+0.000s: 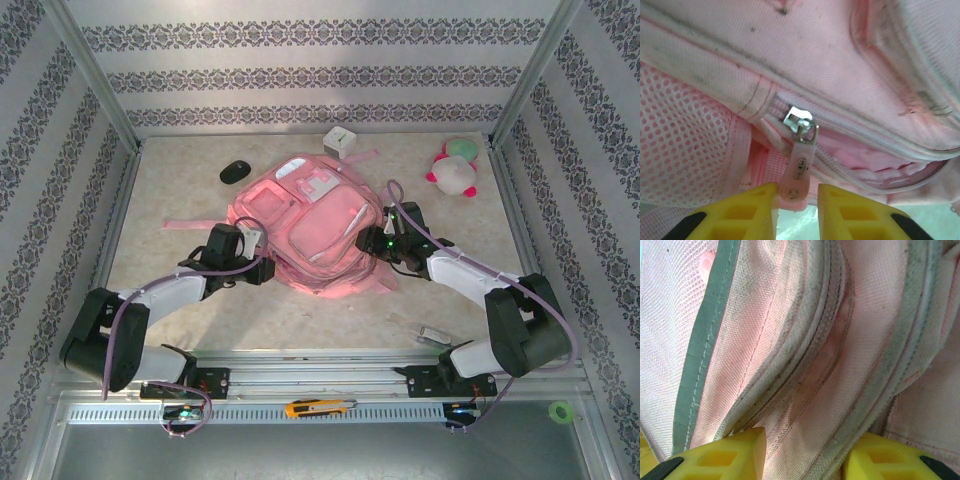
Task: Pack the student bag
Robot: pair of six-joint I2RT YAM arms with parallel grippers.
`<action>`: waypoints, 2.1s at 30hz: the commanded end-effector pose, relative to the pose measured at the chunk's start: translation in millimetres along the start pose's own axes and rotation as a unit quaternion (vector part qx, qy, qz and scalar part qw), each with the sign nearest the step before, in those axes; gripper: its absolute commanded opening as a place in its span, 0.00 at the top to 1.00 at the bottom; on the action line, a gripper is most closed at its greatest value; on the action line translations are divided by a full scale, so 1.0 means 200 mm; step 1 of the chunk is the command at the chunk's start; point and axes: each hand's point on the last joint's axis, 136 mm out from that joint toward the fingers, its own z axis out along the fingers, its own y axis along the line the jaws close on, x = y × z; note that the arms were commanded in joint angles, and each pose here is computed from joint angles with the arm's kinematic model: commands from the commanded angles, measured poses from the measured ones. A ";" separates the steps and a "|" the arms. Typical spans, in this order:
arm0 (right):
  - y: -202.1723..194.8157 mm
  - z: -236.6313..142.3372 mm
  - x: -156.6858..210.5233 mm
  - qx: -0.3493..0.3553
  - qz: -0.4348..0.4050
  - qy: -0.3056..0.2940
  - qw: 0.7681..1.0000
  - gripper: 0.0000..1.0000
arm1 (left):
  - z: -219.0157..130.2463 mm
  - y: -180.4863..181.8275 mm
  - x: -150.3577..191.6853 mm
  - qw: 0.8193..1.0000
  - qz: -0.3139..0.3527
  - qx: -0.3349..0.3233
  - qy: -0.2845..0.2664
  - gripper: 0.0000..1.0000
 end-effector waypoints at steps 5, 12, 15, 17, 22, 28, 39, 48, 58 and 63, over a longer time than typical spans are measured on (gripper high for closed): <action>0.13 -0.04 0.00 -0.049 -0.005 -0.013 0.999 0.61 | 0.03 -0.06 0.02 1.000 -0.001 0.022 0.012 0.92; 0.19 -0.04 0.01 -0.065 0.000 -0.017 0.998 0.61 | 0.01 -0.19 0.03 0.996 -0.001 0.084 0.003 1.00; 0.20 -0.04 0.01 -0.068 0.003 -0.021 0.997 0.62 | 0.02 -0.25 0.06 0.994 0.003 0.110 0.005 1.00; 0.20 -0.03 0.01 -0.070 0.005 -0.024 0.997 0.62 | 0.03 -0.30 0.07 0.992 0.011 0.127 0.012 1.00; 0.17 -0.06 -0.02 -0.062 0.008 -0.033 0.997 0.62 | 0.01 -0.35 0.05 0.992 0.012 0.129 0.004 0.91; 0.14 -0.15 -0.06 -0.063 0.010 -0.033 0.997 0.55 | -0.07 -0.26 -0.04 0.997 -0.012 0.063 -0.041 0.66; 0.24 -0.32 0.02 -0.089 -0.038 -0.013 0.995 0.44 | -0.35 0.10 -0.16 0.983 -0.070 -0.130 -0.113 0.54; 0.36 -0.30 0.09 -0.114 -0.073 0.013 0.991 0.44 | -0.18 0.07 -0.18 0.992 -0.041 -0.096 -0.068 0.61; 0.42 -0.25 0.12 -0.120 -0.088 0.028 0.989 0.44 | -0.07 0.10 -0.17 0.993 0.030 -0.113 -0.022 0.58; 0.44 -0.25 0.11 -0.121 -0.089 0.025 0.988 0.44 | -0.03 0.13 -0.13 0.991 0.044 -0.128 0.005 0.59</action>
